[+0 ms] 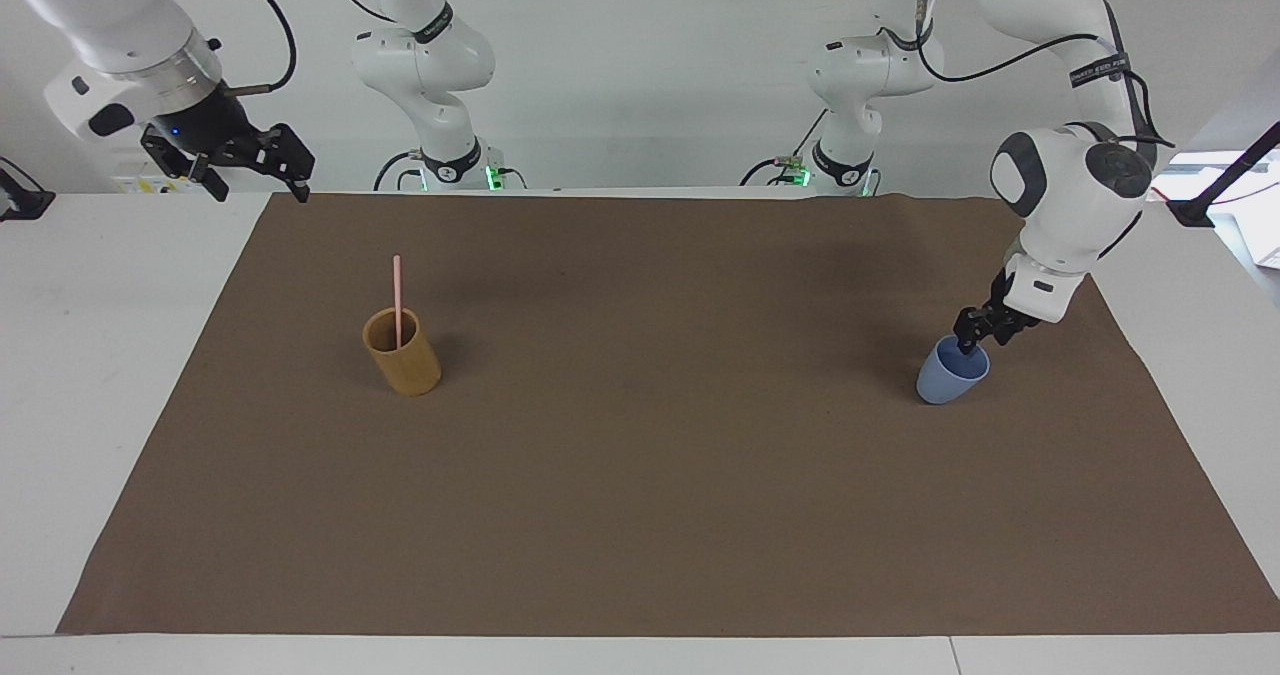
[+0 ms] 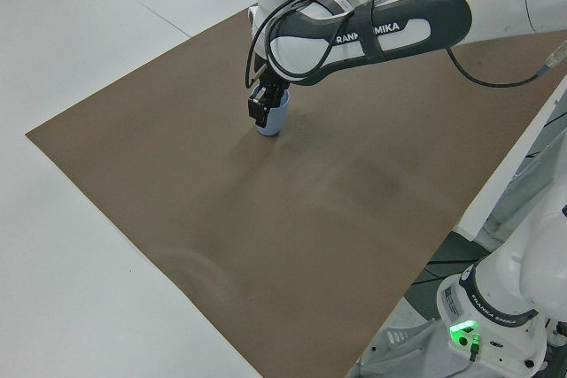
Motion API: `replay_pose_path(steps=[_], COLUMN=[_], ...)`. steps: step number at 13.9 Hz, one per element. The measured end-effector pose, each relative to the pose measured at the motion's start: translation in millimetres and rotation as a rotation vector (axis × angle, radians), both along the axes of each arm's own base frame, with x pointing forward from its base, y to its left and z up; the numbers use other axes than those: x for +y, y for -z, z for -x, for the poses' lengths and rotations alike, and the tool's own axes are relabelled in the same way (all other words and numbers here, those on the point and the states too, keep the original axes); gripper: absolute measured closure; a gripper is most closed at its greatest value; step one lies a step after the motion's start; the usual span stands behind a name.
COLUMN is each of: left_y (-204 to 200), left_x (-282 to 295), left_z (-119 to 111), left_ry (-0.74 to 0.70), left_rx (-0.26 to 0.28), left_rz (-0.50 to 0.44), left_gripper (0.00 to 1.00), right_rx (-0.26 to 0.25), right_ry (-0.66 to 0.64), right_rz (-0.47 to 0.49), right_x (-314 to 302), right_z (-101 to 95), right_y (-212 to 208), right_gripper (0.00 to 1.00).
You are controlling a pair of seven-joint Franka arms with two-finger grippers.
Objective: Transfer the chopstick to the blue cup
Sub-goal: 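Grasp the blue cup with the left gripper and slide it toward the center, then release the blue cup while the right gripper reaches the tan cup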
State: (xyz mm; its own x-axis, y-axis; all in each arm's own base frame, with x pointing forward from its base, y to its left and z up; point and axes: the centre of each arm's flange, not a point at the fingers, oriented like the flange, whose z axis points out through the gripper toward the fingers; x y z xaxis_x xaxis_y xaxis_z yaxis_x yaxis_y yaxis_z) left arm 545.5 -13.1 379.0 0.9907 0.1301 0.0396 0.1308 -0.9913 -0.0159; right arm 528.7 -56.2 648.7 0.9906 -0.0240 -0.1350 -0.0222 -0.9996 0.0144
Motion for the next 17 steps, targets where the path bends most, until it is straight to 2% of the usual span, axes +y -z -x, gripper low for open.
replay_pose_path(steps=[1, 3, 4, 7, 10, 12, 13, 17], left_y=[3.3, 7.9, 7.3, 0.3, 3.0, 14.2, 18.4, 9.0], left_x=[-5.6, -18.2, -33.7, -137.2, -259.9, -320.0, -336.3, -332.2], left_z=[-2.1, -5.7, -6.2, 7.8, 54.9, 82.3, 88.1, 72.3], left_ry=[0.004, -0.008, -0.025, -0.071, -0.089, -0.083, -0.075, -0.101], left_rx=[-0.009, -0.030, -0.041, -0.066, -0.065, -0.065, -0.063, -0.066], left_rz=[0.001, 0.005, 0.009, 0.035, 0.064, 0.081, 0.084, 0.081], left_gripper=[0.70, 0.89, 0.96, 0.96, 0.96, 0.96, 0.91, 0.42], right_rx=[0.000, 0.000, 0.000, 0.000, 0.000, 0.001, 0.001, 0.001], right_ry=[0.000, 0.000, 0.000, 0.000, 0.000, 0.000, 0.000, 0.000], right_rz=[0.000, 0.000, 0.000, 0.000, 0.000, 0.000, 0.000, 0.000], right_x=[0.0, 0.0, 0.0, 0.0, 0.0, 0.0, 0.0, 0.0], right_z=[0.0, 0.0, 0.0, 0.0, 0.0, 0.0, 0.0, 0.0], right_y=[0.0, 0.2, 0.2, 0.2, 0.2, 0.2, 0.2, 0.2], right_gripper=[0.00, 0.00, 0.00, 0.00, 0.00, 0.00, 0.00, 0.00])
